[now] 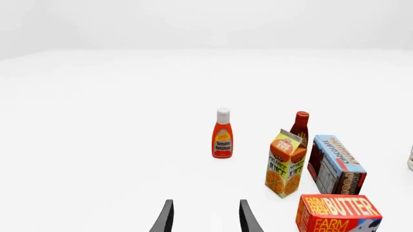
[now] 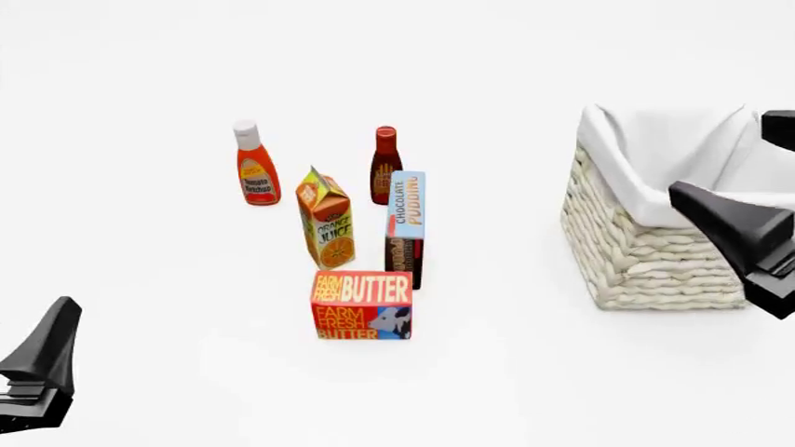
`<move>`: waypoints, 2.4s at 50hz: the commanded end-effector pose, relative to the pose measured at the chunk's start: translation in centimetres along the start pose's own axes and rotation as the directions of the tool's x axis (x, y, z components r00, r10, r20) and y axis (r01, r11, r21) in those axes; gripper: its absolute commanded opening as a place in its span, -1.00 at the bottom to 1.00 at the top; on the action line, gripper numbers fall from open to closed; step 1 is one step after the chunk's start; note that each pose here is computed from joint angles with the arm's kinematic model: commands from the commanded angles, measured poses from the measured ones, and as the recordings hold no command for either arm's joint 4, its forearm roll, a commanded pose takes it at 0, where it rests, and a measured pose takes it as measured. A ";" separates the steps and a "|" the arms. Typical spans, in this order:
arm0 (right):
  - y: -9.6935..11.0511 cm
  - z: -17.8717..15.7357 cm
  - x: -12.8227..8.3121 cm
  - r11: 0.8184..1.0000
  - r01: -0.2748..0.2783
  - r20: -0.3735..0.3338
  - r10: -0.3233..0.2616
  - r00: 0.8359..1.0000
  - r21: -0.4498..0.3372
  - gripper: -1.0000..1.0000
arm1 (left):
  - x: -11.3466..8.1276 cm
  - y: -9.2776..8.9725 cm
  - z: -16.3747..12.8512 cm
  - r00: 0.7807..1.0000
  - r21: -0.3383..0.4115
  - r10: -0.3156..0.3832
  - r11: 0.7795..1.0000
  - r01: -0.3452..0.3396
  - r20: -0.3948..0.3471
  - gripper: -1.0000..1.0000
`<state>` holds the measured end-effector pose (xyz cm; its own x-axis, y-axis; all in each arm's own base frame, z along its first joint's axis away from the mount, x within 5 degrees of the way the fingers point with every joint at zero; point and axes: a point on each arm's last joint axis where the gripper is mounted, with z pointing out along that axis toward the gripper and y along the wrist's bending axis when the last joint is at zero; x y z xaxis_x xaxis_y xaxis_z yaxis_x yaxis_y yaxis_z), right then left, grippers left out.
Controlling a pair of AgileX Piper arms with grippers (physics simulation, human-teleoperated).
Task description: Pick the butter and place it in the basket.
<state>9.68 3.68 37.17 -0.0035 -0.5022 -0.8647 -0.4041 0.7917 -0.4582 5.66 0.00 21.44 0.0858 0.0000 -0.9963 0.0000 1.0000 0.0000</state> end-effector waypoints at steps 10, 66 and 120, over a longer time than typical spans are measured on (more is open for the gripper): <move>-0.3 1.3 -2.0 0.994 0.066 -0.035 -0.069 0.997 -0.085 1.00 | 0.0 0.0 0.0 1.000 0.000 0.000 1.000 0.000 0.000 1.00; 1.5 9.9 -5.2 0.932 0.201 -0.107 -0.243 0.964 -0.302 1.00 | 0.0 0.0 0.0 1.000 0.000 0.000 1.000 0.000 0.000 1.00; 7.0 17.8 -6.2 0.797 0.264 -0.168 -0.411 0.896 -0.543 1.00 | 0.0 0.0 0.0 1.000 0.000 0.000 1.000 0.000 0.000 1.00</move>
<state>22.47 16.87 36.37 0.0000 -0.8194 -0.5733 -0.7949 0.3478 -0.4972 5.66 0.00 21.44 0.0858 0.0000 -0.9963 0.0000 1.0000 0.0000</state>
